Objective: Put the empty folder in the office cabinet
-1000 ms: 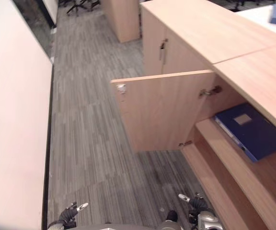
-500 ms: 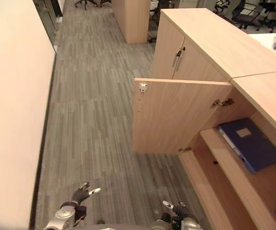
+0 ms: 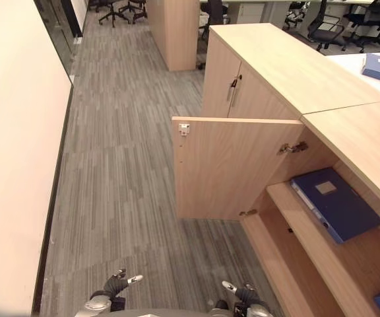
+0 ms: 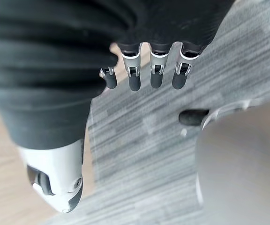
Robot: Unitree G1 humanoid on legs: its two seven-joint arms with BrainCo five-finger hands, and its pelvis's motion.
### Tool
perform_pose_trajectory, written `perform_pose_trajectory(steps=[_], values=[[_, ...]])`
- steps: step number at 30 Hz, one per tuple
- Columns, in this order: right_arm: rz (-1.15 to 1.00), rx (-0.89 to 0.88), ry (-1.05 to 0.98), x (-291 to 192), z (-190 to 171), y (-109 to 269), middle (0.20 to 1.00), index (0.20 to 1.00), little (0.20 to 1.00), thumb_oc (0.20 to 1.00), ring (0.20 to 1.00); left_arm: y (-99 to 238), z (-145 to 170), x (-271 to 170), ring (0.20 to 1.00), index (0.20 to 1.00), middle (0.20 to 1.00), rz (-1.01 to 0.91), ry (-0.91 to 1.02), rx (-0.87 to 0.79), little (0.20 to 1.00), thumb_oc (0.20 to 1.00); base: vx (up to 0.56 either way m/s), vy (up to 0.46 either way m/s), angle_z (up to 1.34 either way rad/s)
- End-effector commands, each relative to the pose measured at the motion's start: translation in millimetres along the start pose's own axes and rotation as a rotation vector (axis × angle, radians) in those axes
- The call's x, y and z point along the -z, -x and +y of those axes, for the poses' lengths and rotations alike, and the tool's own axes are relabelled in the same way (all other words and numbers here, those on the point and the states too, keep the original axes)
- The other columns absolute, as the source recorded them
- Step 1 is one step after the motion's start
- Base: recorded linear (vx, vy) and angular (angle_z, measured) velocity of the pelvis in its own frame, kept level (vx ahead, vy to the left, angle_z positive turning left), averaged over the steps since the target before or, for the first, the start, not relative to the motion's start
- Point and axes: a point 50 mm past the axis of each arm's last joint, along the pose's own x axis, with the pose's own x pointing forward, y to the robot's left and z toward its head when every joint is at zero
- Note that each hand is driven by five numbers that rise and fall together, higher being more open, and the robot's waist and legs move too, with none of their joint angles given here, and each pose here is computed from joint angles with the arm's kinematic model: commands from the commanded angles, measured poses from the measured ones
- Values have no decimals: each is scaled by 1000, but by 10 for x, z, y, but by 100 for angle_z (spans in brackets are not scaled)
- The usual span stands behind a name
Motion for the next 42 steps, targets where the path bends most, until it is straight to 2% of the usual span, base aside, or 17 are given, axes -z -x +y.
perform_pose_trajectory(steps=[1,5,9,12,16,18,26,34,35,36,42], values=[[-72,23,43,-243,-151,-33,1000,1000,1000,1000,1000,-25,187,-225,1000,1000,1000,-106,17,-6,1000,1000,-73,-139,-25],[-92,54,51,-310,-287,-32,1000,1000,1000,1000,1000,-24,123,-357,1000,1000,1000,-164,28,26,1000,1000,-2,-109,-21],[-96,85,56,-371,-368,-35,1000,1000,1000,1000,1000,-31,-102,-577,1000,1000,1000,-232,18,82,1000,1000,66,-73,-18],[-109,96,68,-423,-399,-37,1000,1000,1000,1000,1000,-25,-112,-589,1000,1000,1000,-240,11,88,1000,1000,74,-29,-12],[-84,84,54,-290,-368,-28,1000,1000,1000,1000,1000,-9,108,-134,1000,1000,1000,-81,-1,31,1000,1000,97,18,-52],[-77,73,53,-263,-328,-28,1000,1000,1000,1000,1000,-7,133,-100,1000,1000,1000,-67,5,22,1000,1000,103,43,-16],[-85,-2,130,-251,-111,-30,1000,1000,1000,1000,1000,-12,203,-140,1000,1000,1000,-83,-28,4,1000,1000,39,59,-7],[-71,-3,133,-201,-107,-25,1000,1000,1000,1000,1000,-18,187,-264,1000,1000,1000,-138,-27,11,1000,1000,17,36,3],[-60,3,128,-168,-194,-17,1000,1000,1000,1000,1000,-12,562,-257,1000,1000,1000,-116,-8,-15,1000,1000,27,63,-2],[-74,5,127,-196,-208,-17,1000,1000,1000,1000,1000,-5,739,-385,1000,1000,1000,-165,51,-85,1000,1000,41,89,-6],[-87,0,146,-215,-254,-10,1000,1000,1000,1000,1000,57,1082,-919,1000,1000,1000,-375,186,-176,1000,1000,32,54,-13]])
